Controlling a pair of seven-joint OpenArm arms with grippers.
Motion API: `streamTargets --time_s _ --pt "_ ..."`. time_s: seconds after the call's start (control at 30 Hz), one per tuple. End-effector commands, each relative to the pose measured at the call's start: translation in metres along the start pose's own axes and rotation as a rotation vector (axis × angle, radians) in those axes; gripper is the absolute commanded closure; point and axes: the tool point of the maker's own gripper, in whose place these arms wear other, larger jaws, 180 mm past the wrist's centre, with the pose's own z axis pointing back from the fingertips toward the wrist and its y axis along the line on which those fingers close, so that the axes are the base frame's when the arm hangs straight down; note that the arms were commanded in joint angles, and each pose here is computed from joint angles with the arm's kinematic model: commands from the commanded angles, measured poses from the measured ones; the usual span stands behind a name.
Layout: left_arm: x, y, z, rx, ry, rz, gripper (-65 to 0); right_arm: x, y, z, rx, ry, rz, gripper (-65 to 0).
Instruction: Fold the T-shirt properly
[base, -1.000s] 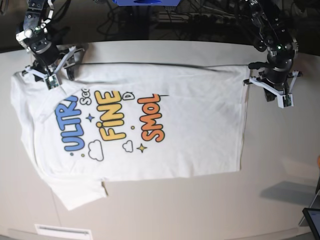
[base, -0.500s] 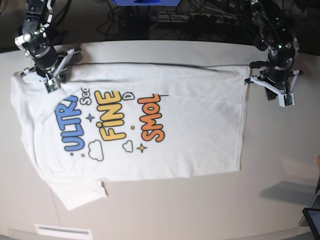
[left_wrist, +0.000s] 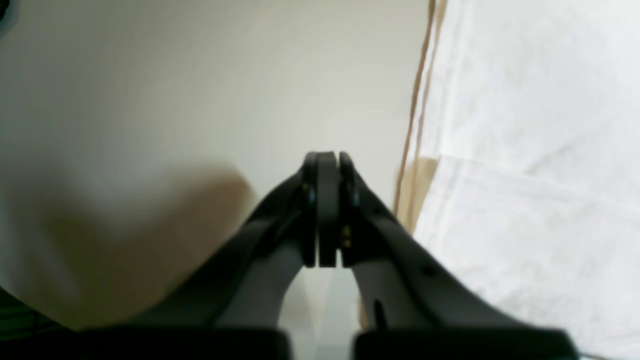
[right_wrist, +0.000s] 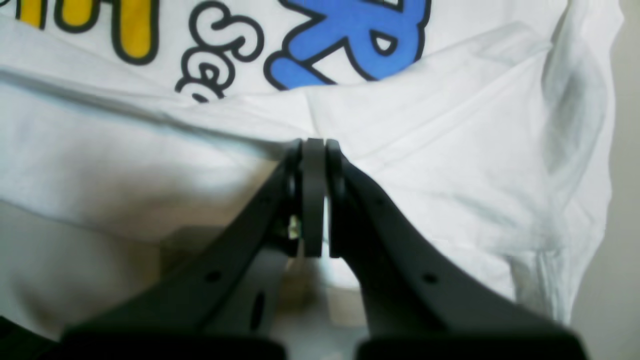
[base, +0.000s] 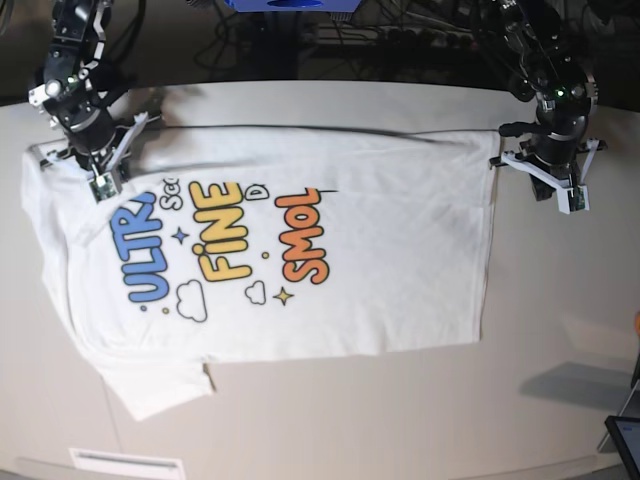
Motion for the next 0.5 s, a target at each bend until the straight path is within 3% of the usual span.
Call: streamTargets --time_s 0.0,0.23,0.47 --pt "0.015 0.003 0.003 0.003 -0.050 -0.012 0.0 0.014 -0.006 0.003 -0.015 -0.042 0.011 -0.3" --pt "0.014 0.003 0.003 0.003 -0.048 -0.012 0.0 0.038 0.025 -0.005 0.065 -0.088 0.063 -0.3" --pt "0.013 0.003 0.003 0.003 -0.045 -0.012 0.0 0.048 0.030 -0.009 0.081 -0.097 0.084 -0.3"
